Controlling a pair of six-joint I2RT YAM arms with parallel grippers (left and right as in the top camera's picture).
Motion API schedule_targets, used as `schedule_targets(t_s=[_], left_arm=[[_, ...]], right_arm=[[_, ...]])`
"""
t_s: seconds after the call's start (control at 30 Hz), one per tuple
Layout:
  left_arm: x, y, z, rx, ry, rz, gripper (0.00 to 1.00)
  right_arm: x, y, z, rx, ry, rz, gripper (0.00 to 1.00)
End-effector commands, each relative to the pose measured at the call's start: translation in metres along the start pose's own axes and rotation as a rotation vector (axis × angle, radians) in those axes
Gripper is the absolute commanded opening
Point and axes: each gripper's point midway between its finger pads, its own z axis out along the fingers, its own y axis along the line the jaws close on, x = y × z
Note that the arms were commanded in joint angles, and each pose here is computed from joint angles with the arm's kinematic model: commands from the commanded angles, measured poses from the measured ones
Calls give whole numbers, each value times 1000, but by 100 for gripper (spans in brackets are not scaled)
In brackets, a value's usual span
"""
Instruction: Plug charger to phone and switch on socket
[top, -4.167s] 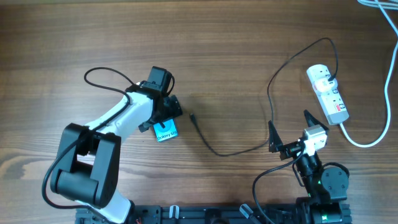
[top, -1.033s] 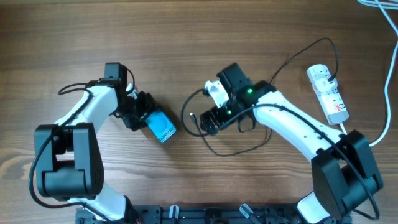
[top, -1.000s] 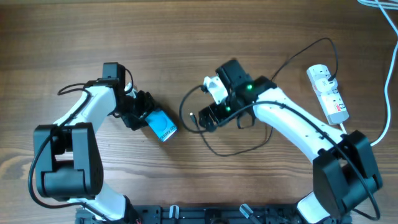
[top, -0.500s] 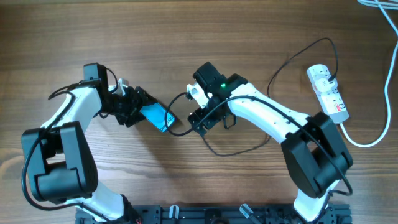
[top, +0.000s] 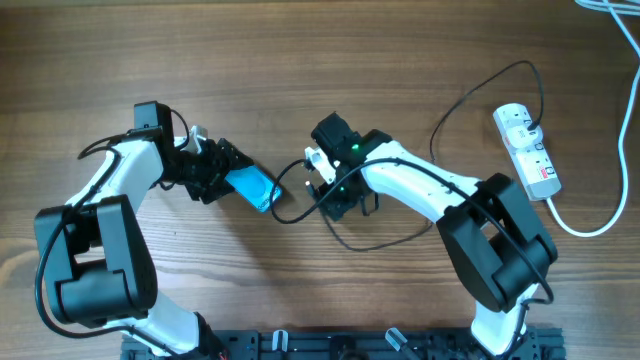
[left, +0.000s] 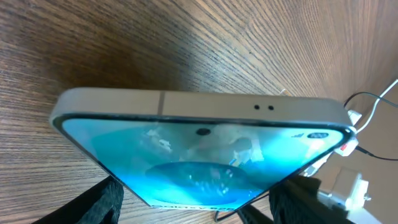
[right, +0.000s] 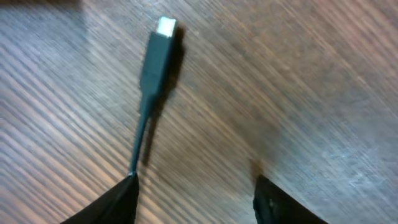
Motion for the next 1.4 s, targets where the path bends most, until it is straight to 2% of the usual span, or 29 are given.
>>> schedule_targets(t_s=[0.0,0.17,0.2,0.23,0.27,0.33,0.43,0.57,0.6,0.67,0.97,1.07,1.17,1.2,1.27,1.37], left_arm=[[-2,-10,-2,43,8,26,71],[-3,-10,-2,43,6,27,71],[-3,-10,-2,44,5,29,71],[-3,-10,-2,44,4,29,71],[-3,-10,-2,44,5,29,71],[-3,-10,-2,44,5,29,71],[-3,-10,-2,45,5,29,71],[-2,-10,-2,43,8,26,71],[-2,-10,-2,47,10,30,71],[1,-16,-2,80,24,52,71],[2,-19,-3,97,32,68,72],[2,-19,-3,97,32,68,72],[2,-19,-3,97,32,68,73],[2,-19,-3,97,32,68,74],[2,-19,-3,97,32,68,75],[2,-18,-3,96,31,68,75]], right_arm=[[25,7,23,11,89,42,58],[32,31,26,5,116,-59,57],[32,31,27,16,116,-66,55],[30,23,27,69,111,-64,43],[27,5,25,176,95,-20,48],[21,6,21,178,82,-24,63],[-11,18,-20,149,51,-51,69],[-61,62,-60,-220,-129,-118,75],[-72,66,-61,-304,-172,-115,76],[-84,68,-59,-354,-214,-123,75],[-116,83,-12,-413,-307,-195,73],[-123,89,-10,-415,-338,-218,62],[-128,90,-12,-427,-344,-156,52],[-130,90,-12,-432,-343,-123,43],[-128,86,-9,-411,-332,-101,39],[-120,81,2,-376,-316,-92,38]])
